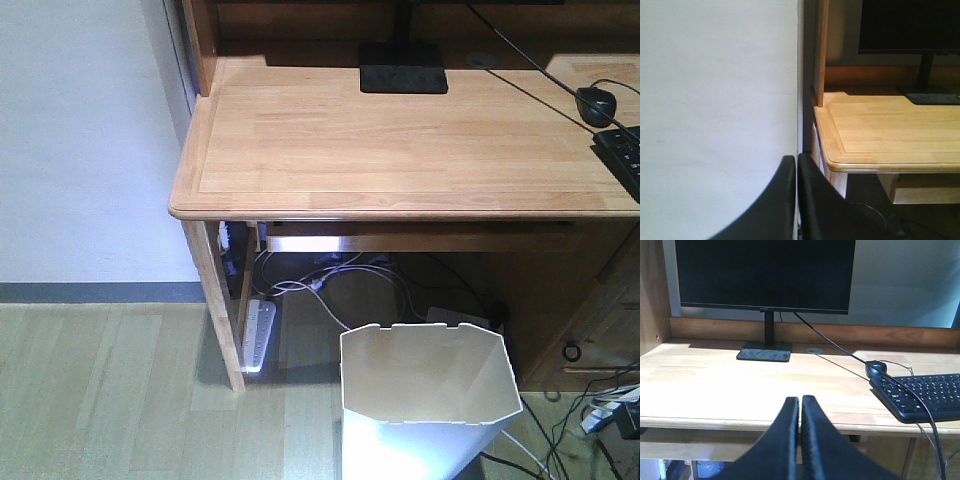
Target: Move trash bin to bedside with robot
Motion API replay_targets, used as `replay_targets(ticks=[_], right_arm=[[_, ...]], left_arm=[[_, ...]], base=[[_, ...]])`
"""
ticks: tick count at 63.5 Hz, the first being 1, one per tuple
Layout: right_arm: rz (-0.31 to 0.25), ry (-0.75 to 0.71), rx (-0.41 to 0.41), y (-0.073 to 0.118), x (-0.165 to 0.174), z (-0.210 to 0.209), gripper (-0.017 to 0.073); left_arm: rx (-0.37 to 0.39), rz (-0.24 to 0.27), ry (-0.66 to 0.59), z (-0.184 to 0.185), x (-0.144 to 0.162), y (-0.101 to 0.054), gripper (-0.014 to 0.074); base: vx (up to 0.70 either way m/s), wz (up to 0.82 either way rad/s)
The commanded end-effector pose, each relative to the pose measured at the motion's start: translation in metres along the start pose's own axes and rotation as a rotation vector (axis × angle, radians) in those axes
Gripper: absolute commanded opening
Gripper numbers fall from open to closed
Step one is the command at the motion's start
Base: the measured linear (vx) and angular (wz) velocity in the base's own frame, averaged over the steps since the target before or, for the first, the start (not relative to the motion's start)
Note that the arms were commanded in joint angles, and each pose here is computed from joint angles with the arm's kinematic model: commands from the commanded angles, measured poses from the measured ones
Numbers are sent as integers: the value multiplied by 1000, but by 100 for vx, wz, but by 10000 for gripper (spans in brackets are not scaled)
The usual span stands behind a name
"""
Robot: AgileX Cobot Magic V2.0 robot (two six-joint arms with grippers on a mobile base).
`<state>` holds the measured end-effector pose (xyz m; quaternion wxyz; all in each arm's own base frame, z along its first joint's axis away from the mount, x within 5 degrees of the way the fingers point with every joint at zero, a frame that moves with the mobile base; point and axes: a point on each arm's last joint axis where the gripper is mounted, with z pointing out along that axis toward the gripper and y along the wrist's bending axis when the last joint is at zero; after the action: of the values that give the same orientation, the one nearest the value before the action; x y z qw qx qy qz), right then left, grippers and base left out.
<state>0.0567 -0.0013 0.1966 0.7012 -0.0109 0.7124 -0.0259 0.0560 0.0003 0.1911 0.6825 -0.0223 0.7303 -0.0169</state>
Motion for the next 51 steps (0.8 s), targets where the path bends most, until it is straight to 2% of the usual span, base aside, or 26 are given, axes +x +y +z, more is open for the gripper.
replay_targets(ticks=[1,51], right_arm=[[-17,-65,5,0,-1,0,-10],[-17,-66,5,0,-1,0,-10]], left_arm=[[7,-18,-53,1,2,0,-6],[7,-18,-53,1,2,0,-6]], base=[[0,-1],[0,0]])
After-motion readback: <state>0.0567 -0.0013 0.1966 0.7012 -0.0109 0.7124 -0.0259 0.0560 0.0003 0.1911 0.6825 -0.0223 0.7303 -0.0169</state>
